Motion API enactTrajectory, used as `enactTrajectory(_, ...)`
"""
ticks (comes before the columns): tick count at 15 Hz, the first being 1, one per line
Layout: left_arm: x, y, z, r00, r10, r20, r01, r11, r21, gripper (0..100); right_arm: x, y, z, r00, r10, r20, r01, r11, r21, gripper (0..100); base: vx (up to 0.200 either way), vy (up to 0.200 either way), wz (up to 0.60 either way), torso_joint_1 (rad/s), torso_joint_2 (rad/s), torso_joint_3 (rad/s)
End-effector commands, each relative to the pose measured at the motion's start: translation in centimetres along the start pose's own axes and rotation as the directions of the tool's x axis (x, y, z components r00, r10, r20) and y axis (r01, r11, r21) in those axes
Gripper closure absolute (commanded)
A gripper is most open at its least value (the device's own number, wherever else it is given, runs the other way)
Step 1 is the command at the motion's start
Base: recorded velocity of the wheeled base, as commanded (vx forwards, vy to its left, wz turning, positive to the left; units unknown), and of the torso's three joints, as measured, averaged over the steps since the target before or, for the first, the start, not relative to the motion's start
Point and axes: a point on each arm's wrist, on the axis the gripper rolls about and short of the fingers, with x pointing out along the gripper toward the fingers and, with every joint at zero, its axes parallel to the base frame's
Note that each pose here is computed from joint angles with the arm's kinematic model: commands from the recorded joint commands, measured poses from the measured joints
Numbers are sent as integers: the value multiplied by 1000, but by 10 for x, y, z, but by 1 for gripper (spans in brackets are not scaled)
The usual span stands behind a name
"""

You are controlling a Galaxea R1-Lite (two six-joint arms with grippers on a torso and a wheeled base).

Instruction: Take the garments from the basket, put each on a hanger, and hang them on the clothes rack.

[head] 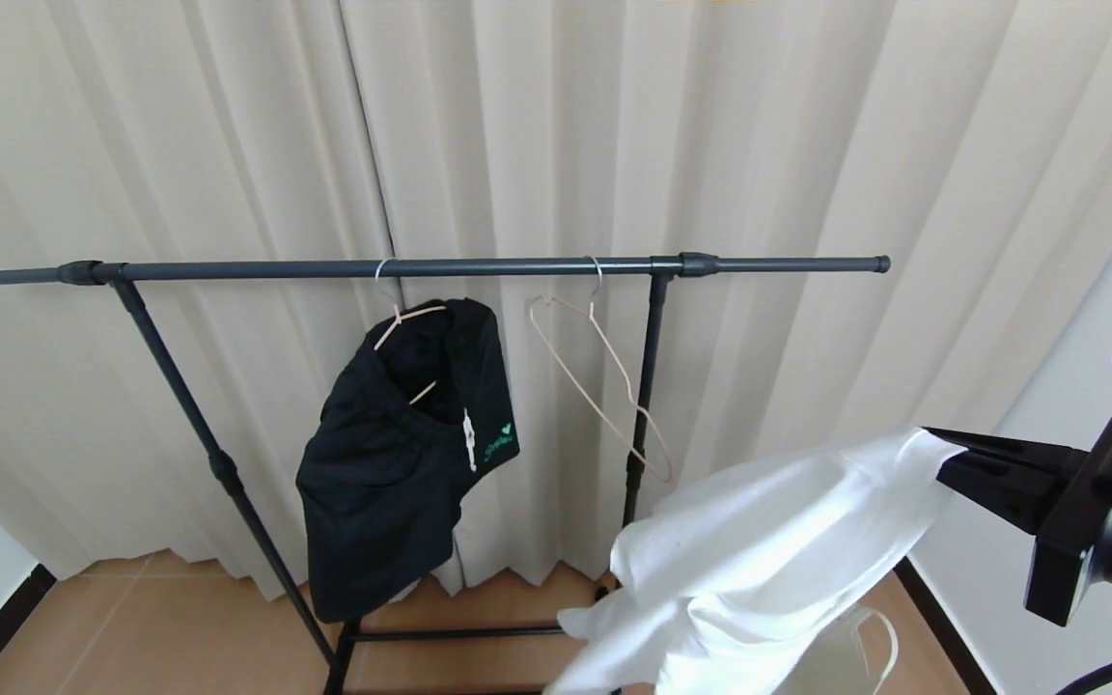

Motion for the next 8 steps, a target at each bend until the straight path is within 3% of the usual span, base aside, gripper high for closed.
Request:
enactTrajectory(1, 0, 0, 0, 1000, 0, -1, 0, 1000, 0, 0, 0, 0, 0, 1000, 2, -1, -2, 1000, -1, 100, 0, 200, 0, -17, -2, 2)
enactTrajectory(4, 0, 0, 0, 1000, 0, 1, 0, 1000, 1, 0, 0, 0, -1, 1000, 3, -3, -3, 1000, -2, 100, 0, 200, 0, 4, -4, 4)
enactTrajectory(8, 0, 0, 0, 1000, 0, 1, 0, 1000, 1, 0, 4, 1, -4, 1000, 8, -25, -8, 1000, -4, 100, 0, 0, 0, 0, 0, 0)
